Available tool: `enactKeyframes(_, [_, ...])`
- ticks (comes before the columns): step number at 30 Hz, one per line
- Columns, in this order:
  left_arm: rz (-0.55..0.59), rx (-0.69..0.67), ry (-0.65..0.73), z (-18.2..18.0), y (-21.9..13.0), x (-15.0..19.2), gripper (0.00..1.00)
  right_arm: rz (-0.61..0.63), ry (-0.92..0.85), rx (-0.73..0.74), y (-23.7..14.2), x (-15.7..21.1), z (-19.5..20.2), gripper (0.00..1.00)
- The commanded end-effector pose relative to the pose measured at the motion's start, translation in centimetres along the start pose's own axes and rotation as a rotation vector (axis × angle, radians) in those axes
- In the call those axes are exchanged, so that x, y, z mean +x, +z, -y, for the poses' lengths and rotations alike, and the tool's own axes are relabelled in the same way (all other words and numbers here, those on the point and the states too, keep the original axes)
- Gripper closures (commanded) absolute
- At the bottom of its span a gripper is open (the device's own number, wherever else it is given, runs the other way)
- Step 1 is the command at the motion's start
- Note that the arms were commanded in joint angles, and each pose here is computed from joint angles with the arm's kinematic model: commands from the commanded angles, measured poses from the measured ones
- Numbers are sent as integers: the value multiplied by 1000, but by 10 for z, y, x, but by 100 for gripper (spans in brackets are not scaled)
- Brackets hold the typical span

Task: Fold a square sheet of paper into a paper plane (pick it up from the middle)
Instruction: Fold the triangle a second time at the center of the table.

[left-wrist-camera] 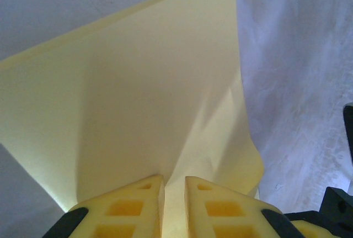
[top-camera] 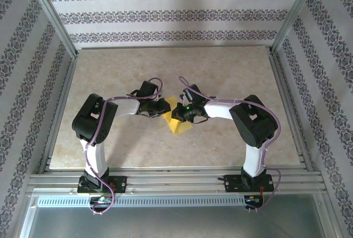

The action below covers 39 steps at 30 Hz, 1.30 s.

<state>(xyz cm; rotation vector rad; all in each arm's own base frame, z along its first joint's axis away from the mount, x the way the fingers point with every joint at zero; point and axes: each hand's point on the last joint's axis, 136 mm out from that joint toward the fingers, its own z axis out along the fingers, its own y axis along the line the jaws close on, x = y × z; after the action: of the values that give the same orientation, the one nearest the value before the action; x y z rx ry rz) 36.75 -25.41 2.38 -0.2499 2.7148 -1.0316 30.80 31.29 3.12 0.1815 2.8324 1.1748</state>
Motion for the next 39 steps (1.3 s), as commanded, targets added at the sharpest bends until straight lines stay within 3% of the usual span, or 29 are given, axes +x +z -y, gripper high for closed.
enactKeyframes(1, [-33, -45, -1, -12, 4, 12, 81, 9, -12, 6, 6, -3, -2, 96])
enactKeyframes(39, [-35, -40, 0, -12, 3, 13, 81, -22, -29, 30, 12, 2, 6, 95])
